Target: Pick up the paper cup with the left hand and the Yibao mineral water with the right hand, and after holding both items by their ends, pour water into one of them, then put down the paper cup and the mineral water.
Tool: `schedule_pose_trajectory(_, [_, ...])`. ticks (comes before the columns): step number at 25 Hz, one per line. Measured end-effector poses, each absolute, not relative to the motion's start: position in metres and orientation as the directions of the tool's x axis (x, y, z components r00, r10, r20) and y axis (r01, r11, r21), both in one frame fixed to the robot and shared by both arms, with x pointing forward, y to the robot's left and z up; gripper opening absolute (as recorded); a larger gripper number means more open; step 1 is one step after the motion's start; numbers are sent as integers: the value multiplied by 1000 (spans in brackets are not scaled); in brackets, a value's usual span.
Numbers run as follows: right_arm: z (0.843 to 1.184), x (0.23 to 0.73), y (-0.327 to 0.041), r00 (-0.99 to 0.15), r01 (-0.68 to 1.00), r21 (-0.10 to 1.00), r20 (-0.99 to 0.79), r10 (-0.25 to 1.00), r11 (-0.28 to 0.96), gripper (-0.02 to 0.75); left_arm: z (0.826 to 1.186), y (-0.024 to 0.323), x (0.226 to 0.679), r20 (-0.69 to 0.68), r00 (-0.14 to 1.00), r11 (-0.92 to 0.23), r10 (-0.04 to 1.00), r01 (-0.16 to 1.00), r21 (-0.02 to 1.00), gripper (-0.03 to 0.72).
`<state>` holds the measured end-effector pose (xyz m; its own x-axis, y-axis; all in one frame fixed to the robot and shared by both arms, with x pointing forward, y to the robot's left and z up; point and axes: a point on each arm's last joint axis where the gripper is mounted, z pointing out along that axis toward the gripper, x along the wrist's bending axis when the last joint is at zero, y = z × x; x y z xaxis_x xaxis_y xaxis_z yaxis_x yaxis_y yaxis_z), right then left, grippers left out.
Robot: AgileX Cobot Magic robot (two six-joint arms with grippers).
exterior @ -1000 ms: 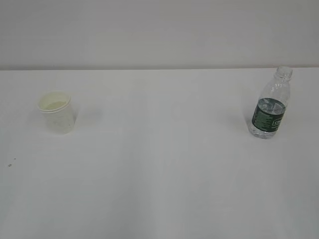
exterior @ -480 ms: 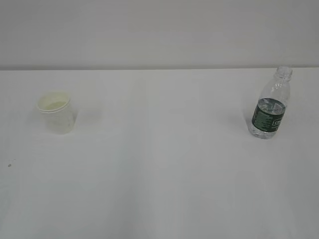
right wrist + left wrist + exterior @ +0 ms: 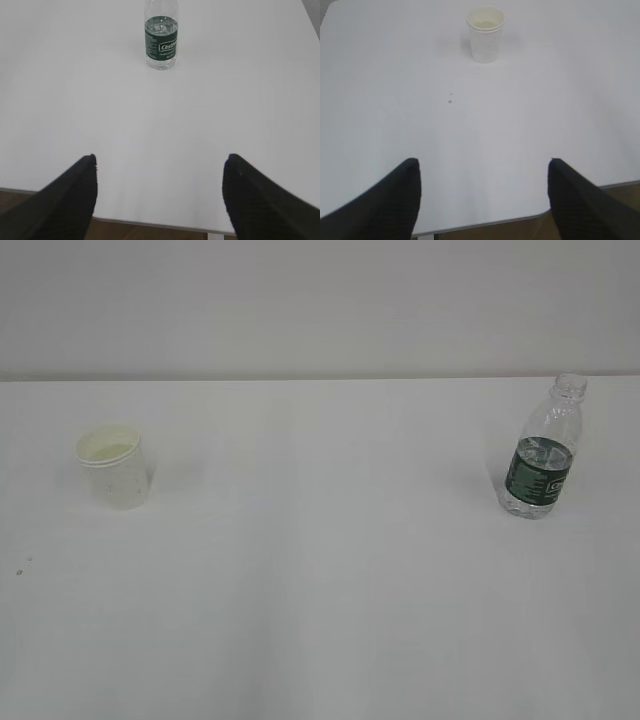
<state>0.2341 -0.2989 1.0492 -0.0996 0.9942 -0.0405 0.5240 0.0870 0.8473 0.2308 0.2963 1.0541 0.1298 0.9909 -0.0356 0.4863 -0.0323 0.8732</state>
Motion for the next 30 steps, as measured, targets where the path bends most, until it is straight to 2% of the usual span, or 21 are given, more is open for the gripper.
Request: schedule_pose_trajectory(30, [1048,228,-299,-99,493,866,-42,994,86,589,1054,296,231,-36,130,-32,991,486,873,552])
